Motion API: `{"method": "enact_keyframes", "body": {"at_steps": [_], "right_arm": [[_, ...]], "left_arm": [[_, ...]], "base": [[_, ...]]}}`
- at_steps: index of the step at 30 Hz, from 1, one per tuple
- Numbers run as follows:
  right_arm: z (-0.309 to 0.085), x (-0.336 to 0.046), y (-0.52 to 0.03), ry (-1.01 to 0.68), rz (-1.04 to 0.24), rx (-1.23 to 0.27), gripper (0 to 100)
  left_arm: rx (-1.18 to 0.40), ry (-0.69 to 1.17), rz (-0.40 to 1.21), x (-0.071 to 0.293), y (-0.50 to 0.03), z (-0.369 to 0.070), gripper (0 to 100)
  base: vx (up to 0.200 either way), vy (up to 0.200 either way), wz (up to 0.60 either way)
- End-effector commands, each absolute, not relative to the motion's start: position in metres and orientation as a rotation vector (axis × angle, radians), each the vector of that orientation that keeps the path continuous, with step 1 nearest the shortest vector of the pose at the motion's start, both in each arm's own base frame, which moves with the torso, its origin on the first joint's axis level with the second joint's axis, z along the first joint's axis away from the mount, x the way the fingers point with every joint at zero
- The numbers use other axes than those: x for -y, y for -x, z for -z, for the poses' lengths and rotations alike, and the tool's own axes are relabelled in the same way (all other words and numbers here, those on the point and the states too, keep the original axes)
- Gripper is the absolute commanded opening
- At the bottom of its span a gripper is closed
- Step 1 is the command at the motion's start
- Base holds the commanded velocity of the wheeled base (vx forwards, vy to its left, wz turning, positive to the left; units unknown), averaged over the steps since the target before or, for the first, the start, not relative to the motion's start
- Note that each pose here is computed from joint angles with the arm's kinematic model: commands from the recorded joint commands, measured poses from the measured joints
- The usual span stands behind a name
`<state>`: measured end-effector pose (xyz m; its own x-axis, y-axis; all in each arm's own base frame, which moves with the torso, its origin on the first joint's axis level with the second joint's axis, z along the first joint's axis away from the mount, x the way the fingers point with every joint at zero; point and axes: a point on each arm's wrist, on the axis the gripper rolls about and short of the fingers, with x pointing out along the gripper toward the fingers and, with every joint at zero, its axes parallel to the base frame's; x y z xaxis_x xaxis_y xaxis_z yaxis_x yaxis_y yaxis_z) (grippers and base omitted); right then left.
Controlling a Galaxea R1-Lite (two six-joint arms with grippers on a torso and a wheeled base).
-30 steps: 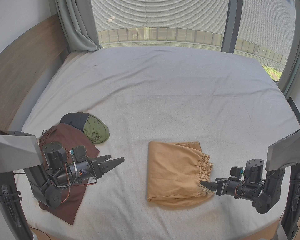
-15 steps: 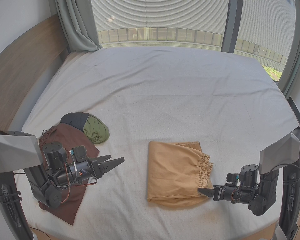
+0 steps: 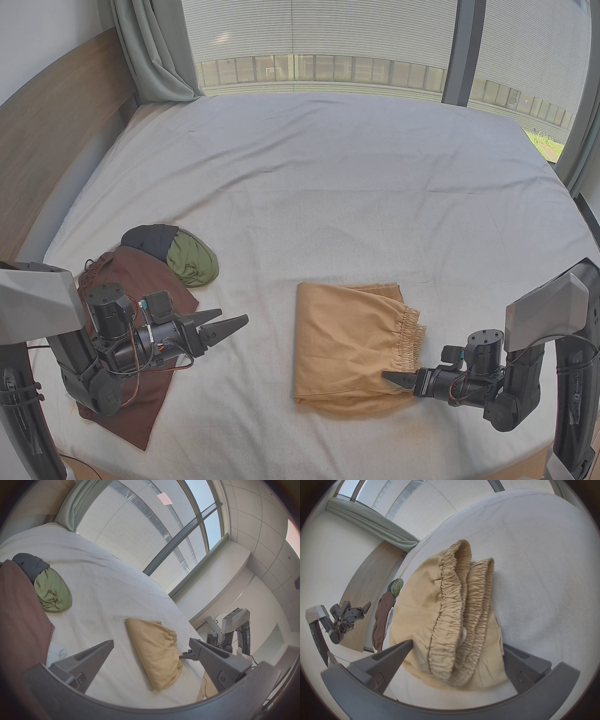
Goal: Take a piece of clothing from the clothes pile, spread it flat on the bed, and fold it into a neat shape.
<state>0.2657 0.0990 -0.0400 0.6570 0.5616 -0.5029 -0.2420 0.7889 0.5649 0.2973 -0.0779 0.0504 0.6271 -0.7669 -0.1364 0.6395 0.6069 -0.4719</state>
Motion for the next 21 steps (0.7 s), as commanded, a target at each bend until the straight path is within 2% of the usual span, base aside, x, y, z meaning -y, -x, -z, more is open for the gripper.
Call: {"method": "enact_keyframes", "body": {"at_steps": [1, 15, 16, 21], "right_arm": [[0.0403, -0.1071, -0.2717, -0.514, -0.486, -0.708, 100], [0.0384, -0.1082, -0.2734, -0.534, -0.485, -0.702, 100], [0.0383, -0.1083, -0.2738, -0.535, -0.485, -0.701, 0], [0.0378, -0.1083, -0.2738, -0.535, -0.486, -0.699, 0]], "left_arm": [[-0.339, 0.395, 0.829, 0.0768, -0.2977, -0.0501, 100], [-0.336, 0.394, 0.828, 0.0764, -0.2980, -0.0508, 100], [-0.336, 0.394, 0.828, 0.0764, -0.2980, -0.0508, 100], [-0.334, 0.394, 0.829, 0.0763, -0.2980, -0.0513, 100]], "base": [[0.000, 0.000, 0.00], [0.000, 0.000, 0.00], [0.000, 0.000, 0.00], [0.000, 0.000, 0.00]]}}
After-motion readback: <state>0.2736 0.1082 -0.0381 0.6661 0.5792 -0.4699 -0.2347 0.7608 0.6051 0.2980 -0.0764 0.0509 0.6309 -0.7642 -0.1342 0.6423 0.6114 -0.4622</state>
